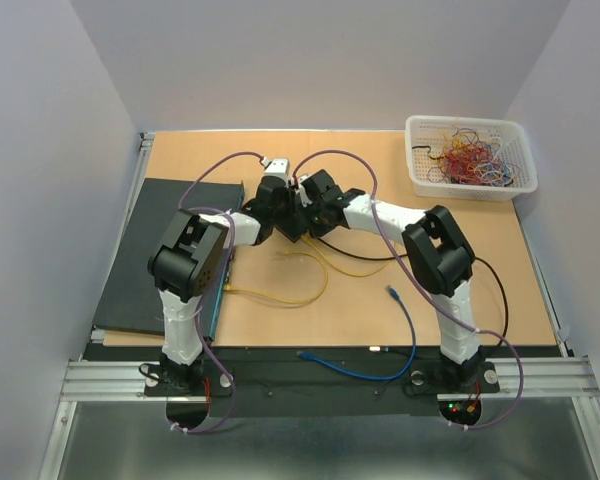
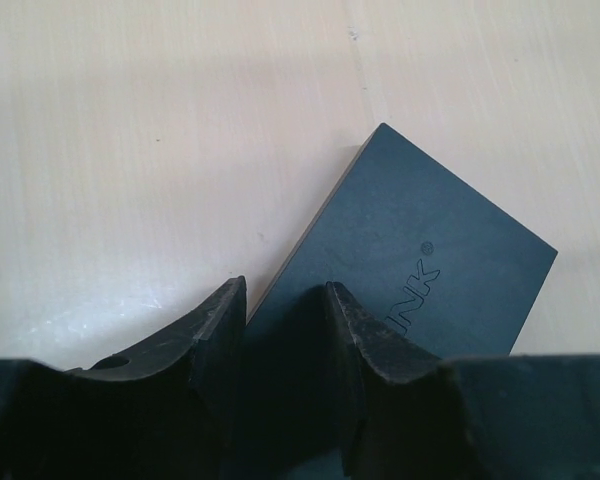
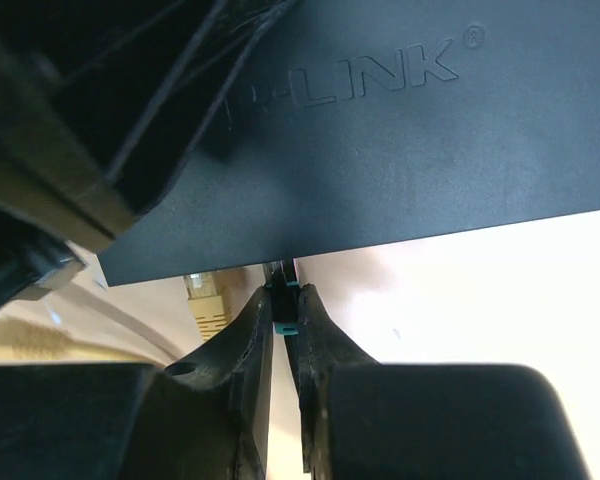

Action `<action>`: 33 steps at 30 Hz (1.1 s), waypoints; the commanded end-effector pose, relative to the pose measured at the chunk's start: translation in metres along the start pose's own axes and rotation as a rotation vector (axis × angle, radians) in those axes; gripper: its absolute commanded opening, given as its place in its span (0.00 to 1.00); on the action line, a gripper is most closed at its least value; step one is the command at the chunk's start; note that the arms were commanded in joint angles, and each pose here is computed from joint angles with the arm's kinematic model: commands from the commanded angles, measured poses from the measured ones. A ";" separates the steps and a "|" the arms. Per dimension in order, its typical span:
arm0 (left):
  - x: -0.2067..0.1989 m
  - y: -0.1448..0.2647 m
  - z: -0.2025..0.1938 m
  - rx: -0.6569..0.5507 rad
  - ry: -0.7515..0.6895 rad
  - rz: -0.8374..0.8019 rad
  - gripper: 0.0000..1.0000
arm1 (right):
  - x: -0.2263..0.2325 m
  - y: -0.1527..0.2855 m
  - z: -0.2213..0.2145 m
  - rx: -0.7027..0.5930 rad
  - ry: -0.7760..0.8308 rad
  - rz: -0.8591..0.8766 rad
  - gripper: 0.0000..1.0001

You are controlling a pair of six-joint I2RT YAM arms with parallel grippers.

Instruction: Insert the plug into the switch port

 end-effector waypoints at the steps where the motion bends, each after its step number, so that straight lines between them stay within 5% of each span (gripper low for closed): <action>1: -0.054 0.037 -0.101 0.414 -0.013 -0.253 0.45 | 0.050 0.016 0.159 -0.589 -0.060 0.127 0.11; 13: -0.035 0.029 -0.052 0.345 0.033 -0.205 0.46 | 0.035 0.054 0.155 -0.621 -0.064 0.037 0.51; 25: -0.003 0.029 0.002 0.244 0.058 -0.149 0.52 | 0.011 0.134 0.127 -0.651 -0.105 -0.080 0.69; 29: 0.003 0.032 0.013 0.221 0.057 -0.137 0.52 | -0.011 0.154 0.095 -0.610 -0.161 -0.189 0.71; 33: 0.013 0.038 0.020 0.199 0.045 -0.106 0.52 | -0.046 0.161 0.017 -0.468 -0.251 -0.382 0.71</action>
Point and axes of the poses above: each gripper's point midway between its finger pads, its own y axis back along the fingers, its own x axis along the line the jaws close on, z = x × y, the point moved 1 cm from there along y, back along the fingers, and after that the axes turned 1 degree about -y, right-handed, at the moved point
